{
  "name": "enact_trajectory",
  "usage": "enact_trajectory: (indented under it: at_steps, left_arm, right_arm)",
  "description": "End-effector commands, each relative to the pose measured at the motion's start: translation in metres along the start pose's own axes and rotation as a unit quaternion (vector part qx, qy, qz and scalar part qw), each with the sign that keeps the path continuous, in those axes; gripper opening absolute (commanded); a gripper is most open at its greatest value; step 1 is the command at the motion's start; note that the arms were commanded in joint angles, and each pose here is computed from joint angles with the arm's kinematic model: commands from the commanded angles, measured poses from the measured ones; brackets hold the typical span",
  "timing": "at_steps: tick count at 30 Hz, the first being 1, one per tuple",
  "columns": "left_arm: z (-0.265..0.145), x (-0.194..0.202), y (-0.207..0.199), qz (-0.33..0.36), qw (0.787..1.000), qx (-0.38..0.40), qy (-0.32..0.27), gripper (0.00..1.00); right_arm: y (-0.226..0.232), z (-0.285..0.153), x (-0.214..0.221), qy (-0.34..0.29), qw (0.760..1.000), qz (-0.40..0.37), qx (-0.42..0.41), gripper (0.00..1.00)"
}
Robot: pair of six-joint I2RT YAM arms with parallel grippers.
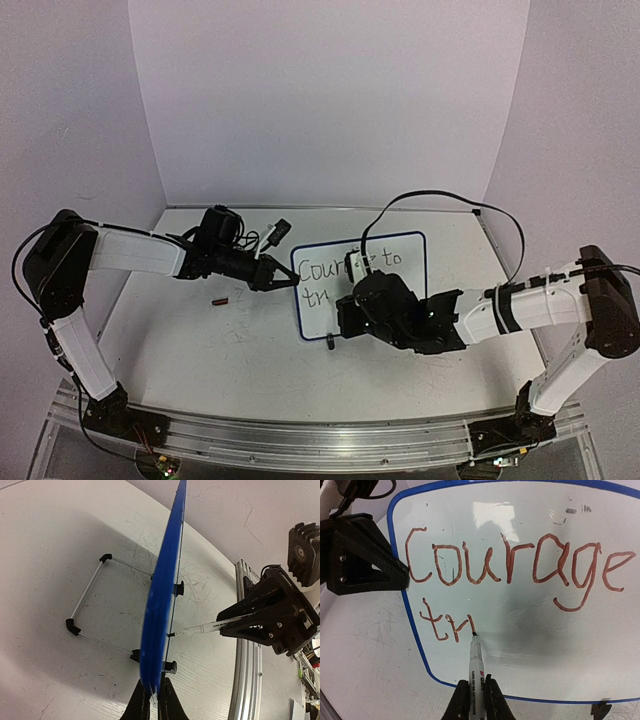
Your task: Write a sentence on the whiteboard
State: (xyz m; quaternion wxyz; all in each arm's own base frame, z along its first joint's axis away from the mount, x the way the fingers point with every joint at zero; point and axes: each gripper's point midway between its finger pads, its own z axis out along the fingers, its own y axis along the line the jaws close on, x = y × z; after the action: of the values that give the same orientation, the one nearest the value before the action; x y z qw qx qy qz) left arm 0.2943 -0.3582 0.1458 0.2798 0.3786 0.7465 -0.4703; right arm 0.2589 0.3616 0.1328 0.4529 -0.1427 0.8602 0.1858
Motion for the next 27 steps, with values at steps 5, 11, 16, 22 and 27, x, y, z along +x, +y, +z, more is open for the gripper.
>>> enact_trajectory:
  at_steps: [5,11,16,22,27]
  left_arm:
    - [0.005,0.009,-0.008,0.003,1.0,0.007,0.025,0.0]
    - [0.005,0.009,-0.008,0.003,1.0,0.008,0.025,0.0]
    - [0.006,0.009,-0.009,0.003,1.0,0.009,0.025,0.0]
    - [0.005,0.009,-0.009,0.004,1.0,0.008,0.025,0.0]
    - [0.005,0.008,-0.01,0.005,1.0,0.008,0.024,0.0]
  right_arm:
    - [-0.012,-0.003,0.01,0.01,1.0,0.01,0.016,0.0]
    - [-0.016,-0.007,-0.005,-0.013,0.999,0.013,0.032,0.0]
    - [-0.012,-0.007,-0.024,-0.035,0.999,0.009,0.038,0.0]
    - [-0.015,-0.007,-0.033,-0.045,0.998,0.009,0.045,0.0]
    - [-0.016,-0.007,-0.039,-0.05,0.998,0.009,0.048,0.0]
